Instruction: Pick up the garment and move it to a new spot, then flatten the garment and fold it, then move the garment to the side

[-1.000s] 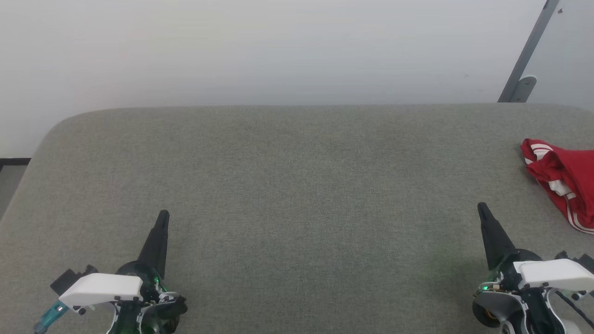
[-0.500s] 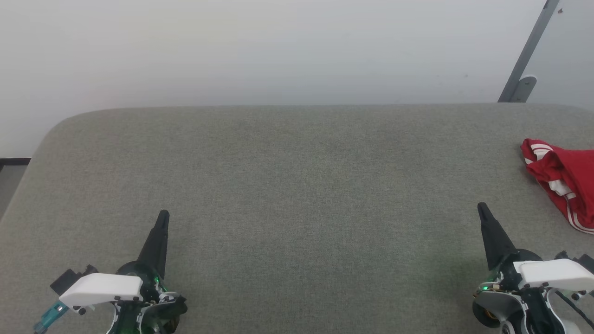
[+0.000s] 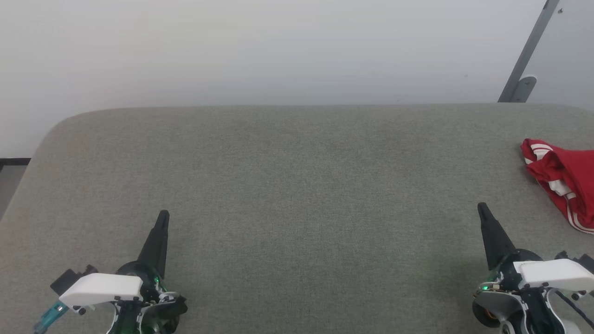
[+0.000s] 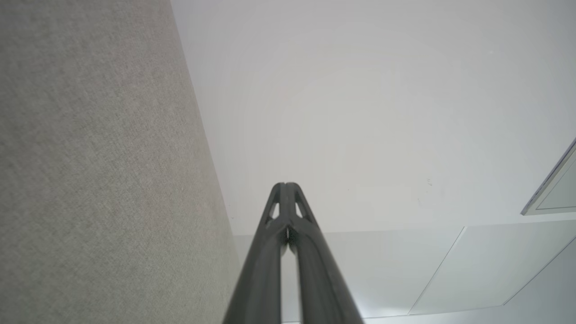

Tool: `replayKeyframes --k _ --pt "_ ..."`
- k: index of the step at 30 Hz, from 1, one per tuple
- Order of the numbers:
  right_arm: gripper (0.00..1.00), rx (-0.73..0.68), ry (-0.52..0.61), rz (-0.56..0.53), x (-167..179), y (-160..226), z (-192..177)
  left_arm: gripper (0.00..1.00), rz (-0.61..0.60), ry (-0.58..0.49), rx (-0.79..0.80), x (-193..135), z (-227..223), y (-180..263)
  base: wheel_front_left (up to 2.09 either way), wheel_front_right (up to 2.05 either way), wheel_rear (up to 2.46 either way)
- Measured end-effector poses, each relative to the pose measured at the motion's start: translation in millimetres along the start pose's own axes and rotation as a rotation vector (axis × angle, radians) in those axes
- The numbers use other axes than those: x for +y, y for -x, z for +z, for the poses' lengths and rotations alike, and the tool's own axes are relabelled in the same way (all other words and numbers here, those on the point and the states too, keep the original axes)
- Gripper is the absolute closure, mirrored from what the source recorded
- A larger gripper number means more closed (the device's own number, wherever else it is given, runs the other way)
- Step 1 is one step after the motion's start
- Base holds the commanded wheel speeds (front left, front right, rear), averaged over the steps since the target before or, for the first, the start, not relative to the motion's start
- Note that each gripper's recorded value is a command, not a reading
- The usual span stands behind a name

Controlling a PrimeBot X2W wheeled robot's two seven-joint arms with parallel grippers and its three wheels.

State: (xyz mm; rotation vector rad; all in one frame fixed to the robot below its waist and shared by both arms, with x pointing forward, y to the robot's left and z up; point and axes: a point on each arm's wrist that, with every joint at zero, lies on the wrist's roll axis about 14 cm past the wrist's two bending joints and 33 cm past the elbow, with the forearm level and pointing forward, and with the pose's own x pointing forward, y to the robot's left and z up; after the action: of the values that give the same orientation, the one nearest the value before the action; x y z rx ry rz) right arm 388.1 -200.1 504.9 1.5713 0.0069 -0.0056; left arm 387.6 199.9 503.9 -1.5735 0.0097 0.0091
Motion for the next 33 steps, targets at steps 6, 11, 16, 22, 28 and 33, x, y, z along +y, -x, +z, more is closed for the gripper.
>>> replayKeyframes --k 6,11,16,22,28,33 --pt "1.00 0.000 0.000 0.000 0.0 0.0 0.0 1.00 0.000 0.000 0.000 0.0 -0.1 0.0 0.00 0.00 0.00" --pt "1.00 0.000 0.000 0.000 0.0 0.0 0.0 1.00 0.000 0.000 0.000 0.0 -0.1 0.0 0.00 0.00 0.00" --pt "1.00 0.000 0.000 0.000 0.0 0.0 0.0 1.00 0.000 0.000 0.000 0.0 -0.1 0.0 0.00 0.00 0.00" --pt "1.00 0.000 0.000 0.000 0.0 0.0 0.0 1.00 0.000 0.000 0.000 0.0 -0.1 0.0 0.00 0.00 0.00" --pt "1.00 0.000 0.000 0.000 0.0 0.0 0.0 1.00 0.000 0.000 0.000 0.0 -0.1 0.0 0.00 0.00 0.00" --pt "1.00 0.000 0.000 0.000 0.0 0.0 0.0 1.00 0.000 0.000 0.000 0.0 -0.1 0.0 0.00 0.00 0.00"
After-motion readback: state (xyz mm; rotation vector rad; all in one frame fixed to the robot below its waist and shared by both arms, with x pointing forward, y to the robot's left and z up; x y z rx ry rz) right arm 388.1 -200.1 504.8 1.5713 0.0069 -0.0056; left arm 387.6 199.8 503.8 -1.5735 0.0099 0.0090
